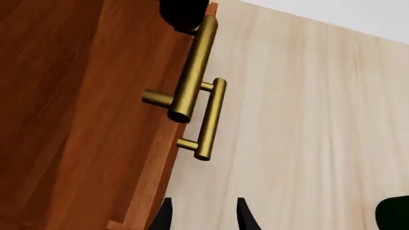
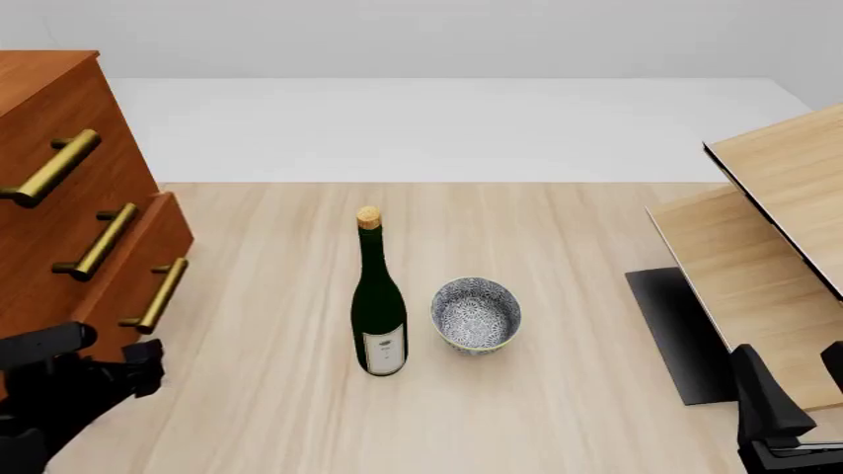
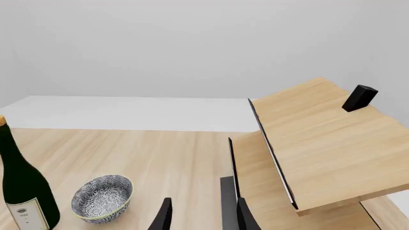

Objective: Close the bottom drawer of the cabinet and open the top drawer.

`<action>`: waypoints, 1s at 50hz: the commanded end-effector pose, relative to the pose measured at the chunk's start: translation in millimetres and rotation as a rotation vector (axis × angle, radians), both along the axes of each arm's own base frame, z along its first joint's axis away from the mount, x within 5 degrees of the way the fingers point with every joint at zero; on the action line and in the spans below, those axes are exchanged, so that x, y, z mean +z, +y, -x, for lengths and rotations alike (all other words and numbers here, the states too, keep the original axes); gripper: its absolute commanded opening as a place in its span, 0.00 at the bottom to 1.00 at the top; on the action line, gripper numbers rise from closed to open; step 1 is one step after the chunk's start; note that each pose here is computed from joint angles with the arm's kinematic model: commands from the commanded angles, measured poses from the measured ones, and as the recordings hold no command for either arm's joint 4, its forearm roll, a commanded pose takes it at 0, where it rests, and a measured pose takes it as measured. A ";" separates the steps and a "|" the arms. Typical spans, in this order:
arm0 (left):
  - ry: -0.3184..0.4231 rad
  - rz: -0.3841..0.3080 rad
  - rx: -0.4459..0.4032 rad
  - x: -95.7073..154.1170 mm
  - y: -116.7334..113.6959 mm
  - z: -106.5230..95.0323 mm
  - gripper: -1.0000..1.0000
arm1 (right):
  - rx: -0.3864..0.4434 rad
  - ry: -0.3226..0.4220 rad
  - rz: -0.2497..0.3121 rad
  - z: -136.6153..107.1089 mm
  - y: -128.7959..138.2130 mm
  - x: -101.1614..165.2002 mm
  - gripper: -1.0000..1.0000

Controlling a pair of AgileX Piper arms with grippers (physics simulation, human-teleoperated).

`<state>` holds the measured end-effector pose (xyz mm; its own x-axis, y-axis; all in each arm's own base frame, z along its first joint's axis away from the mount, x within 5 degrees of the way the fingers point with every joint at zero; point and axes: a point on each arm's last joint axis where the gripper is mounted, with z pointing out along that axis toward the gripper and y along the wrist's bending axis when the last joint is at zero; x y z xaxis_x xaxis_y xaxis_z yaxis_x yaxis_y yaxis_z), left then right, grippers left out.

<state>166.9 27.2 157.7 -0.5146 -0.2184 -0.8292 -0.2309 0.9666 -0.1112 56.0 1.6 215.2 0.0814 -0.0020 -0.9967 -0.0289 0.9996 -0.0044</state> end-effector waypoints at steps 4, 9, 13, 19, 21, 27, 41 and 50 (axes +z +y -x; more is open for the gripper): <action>0.015 -0.066 0.044 -3.1 14.3 4.3 1.00 | 0.002 0.001 0.002 0.0 0.1 -0.5 1.00; 0.019 -0.087 0.052 -2.7 17.9 5.0 1.00 | 0.001 0.001 0.002 0.0 0.1 -0.3 1.00; 0.027 -0.111 0.059 -2.8 22.2 4.3 1.00 | 0.002 0.001 0.002 0.0 0.1 -0.3 1.00; 0.027 -0.118 0.063 -3.2 22.8 7.3 1.00 | 0.005 0.001 0.002 -0.2 0.3 0.0 1.00; 0.027 -0.117 0.060 -2.3 22.7 5.7 1.00 | 0.005 0.002 0.002 -0.6 0.3 0.2 1.00; 0.024 -0.118 0.057 -0.5 21.9 6.1 1.00 | 0.006 0.002 0.002 -2.4 0.4 1.2 1.00; 0.021 -0.092 0.004 1.4 10.9 2.4 1.00 | 0.005 0.001 0.000 -2.7 0.4 2.1 1.00; 0.013 -0.079 -0.045 4.8 0.9 2.1 1.00 | 0.004 0.000 -0.001 -2.0 0.3 2.2 1.00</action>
<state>165.0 36.9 159.6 -0.5316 -0.1424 -0.8349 -0.2306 0.9729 -0.0192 58.3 2.0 217.1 0.0806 -0.0014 -0.9967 -0.0339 0.9994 -0.0042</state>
